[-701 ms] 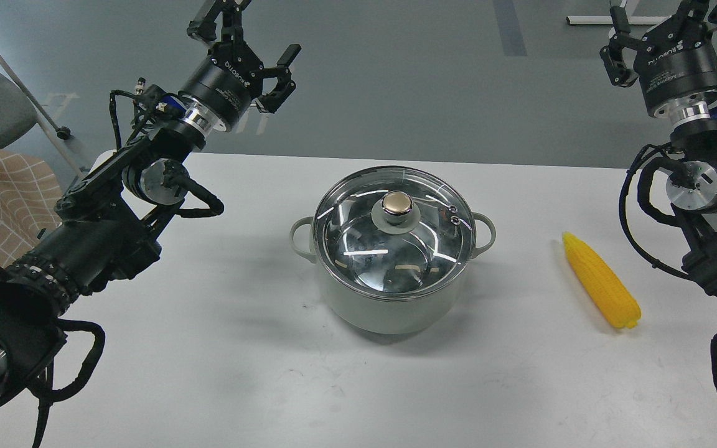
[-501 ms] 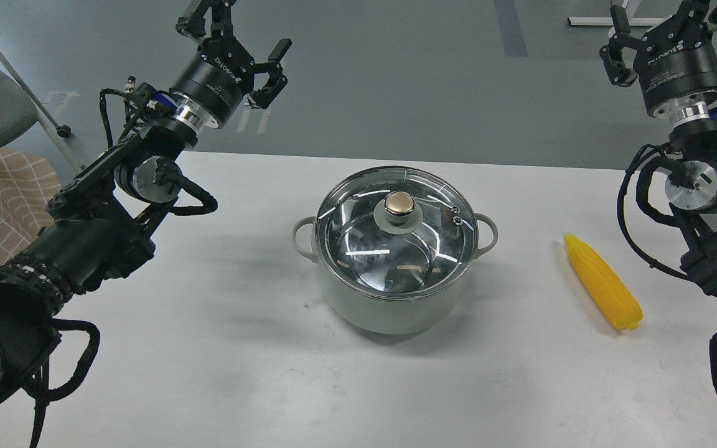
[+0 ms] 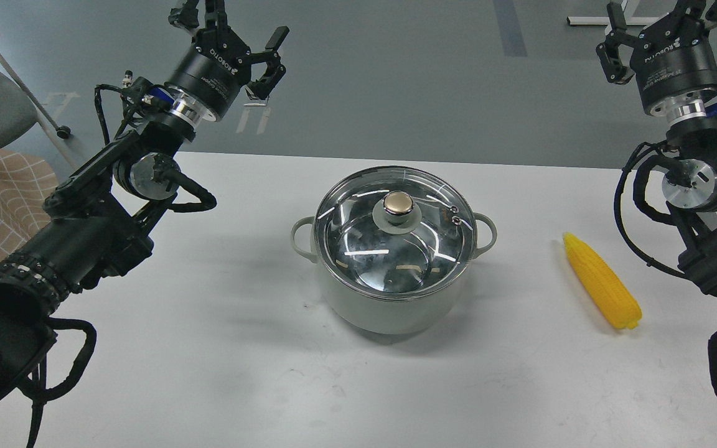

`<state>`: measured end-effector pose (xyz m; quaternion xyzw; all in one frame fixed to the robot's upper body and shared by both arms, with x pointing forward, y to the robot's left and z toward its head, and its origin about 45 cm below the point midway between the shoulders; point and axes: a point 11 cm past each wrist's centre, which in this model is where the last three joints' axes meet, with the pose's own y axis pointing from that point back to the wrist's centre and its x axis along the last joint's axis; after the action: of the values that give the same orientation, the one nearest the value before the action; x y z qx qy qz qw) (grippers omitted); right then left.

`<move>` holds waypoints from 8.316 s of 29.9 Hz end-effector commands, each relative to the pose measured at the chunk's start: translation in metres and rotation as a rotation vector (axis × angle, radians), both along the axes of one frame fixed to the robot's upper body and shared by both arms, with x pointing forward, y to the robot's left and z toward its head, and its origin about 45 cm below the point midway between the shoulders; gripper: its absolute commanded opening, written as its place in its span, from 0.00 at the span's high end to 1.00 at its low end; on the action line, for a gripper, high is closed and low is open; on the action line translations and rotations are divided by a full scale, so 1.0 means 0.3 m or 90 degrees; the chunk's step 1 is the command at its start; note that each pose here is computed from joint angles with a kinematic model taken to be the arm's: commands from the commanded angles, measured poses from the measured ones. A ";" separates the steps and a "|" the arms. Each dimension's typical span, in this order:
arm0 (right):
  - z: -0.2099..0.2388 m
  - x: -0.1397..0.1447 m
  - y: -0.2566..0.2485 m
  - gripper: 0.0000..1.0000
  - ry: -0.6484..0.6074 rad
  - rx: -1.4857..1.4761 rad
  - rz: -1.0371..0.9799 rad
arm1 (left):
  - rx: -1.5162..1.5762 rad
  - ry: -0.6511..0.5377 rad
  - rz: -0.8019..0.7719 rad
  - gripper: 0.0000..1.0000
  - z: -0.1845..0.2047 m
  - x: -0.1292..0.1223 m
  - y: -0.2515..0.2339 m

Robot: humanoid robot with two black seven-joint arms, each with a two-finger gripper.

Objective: Open pot and put corn in

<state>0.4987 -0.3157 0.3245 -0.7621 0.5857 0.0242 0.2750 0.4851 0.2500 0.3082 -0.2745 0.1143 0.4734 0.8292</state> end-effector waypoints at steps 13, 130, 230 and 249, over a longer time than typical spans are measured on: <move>-0.008 -0.001 0.006 0.00 0.003 0.000 0.001 | -0.002 -0.003 -0.001 0.02 0.005 -0.002 0.000; -0.241 -0.029 -0.037 0.00 0.122 -0.081 -0.042 | 1.145 -0.800 -0.219 0.02 -0.173 -0.326 -0.503; -0.278 -0.047 -0.046 0.00 0.136 -0.084 -0.045 | 1.346 -0.353 -0.041 0.73 -0.622 -0.630 0.598; -0.287 -0.051 -0.049 0.00 0.140 -0.085 -0.046 | 1.334 -0.327 -0.041 0.23 -0.669 -0.633 0.580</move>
<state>0.4835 -0.3299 0.2387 -0.7502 0.6391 0.0587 0.1591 0.2960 0.4234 0.1079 0.4831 -0.5215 0.2397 0.6612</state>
